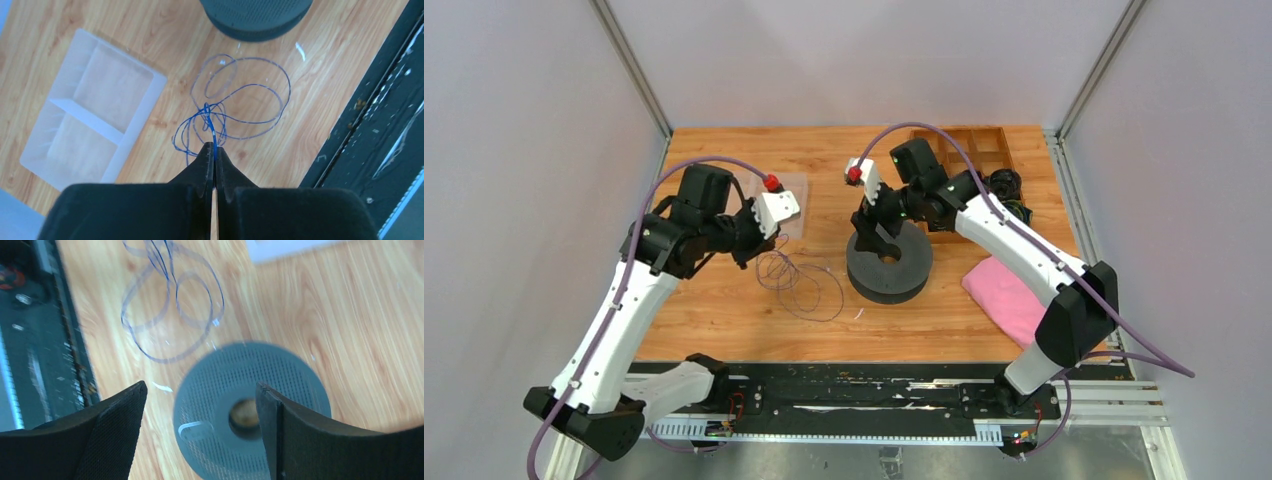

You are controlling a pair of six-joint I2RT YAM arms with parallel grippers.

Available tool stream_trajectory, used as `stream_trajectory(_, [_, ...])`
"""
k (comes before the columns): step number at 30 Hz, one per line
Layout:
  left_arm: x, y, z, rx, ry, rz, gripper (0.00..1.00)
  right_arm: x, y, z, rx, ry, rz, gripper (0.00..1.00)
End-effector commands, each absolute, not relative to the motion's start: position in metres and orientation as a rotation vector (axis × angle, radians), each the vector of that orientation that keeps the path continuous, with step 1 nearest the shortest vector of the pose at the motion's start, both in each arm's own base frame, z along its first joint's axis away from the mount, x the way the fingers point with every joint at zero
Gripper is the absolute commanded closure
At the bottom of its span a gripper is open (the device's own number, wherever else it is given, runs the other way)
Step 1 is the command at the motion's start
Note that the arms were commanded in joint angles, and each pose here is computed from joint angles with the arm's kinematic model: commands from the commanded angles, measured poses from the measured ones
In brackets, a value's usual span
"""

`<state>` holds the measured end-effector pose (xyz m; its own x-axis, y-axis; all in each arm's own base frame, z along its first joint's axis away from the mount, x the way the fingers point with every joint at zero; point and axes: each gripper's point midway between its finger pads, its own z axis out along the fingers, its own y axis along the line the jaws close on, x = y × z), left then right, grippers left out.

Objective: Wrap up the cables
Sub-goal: Adjust the cable.

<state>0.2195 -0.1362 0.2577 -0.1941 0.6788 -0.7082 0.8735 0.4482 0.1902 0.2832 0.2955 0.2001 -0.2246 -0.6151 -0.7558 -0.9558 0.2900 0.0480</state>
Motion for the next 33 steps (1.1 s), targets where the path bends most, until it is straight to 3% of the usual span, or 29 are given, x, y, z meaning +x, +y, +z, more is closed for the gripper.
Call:
stream_trajectory(1, [0.212, -0.155, 0.303, 1.213, 1.89, -0.461, 1.0, 0.256, 0.336, 0.242, -1.395, 1.812, 1.06, 0.22])
stream_trajectory(8, [0.215, -0.166, 0.329, 1.143, 1.874, -0.528, 1.0, 0.258, 0.368, 0.256, -1.299, 1.752, 1.291, 0.23])
stream_trajectory(14, [0.238, -0.113, 0.291, 1.201, 1.954, -0.117, 1.0, 0.271, 0.358, 0.219, -1.283, 1.877, 1.147, 0.25])
stream_trajectory(21, [0.24, -0.054, 0.202, 1.335, 2.177, 0.247, 0.97, 0.272, 0.34, 0.201, -1.353, 1.895, 1.008, 0.25])
stream_trajectory(30, [0.215, -0.041, 0.148, 1.475, 2.285, 0.248, 0.88, 0.266, 0.335, 0.174, -1.365, 1.969, 1.011, 0.26])
stream_trajectory(33, [0.207, -0.044, 0.141, 1.509, 2.277, 0.199, 0.81, 0.265, 0.335, 0.169, -1.364, 1.985, 1.017, 0.27])
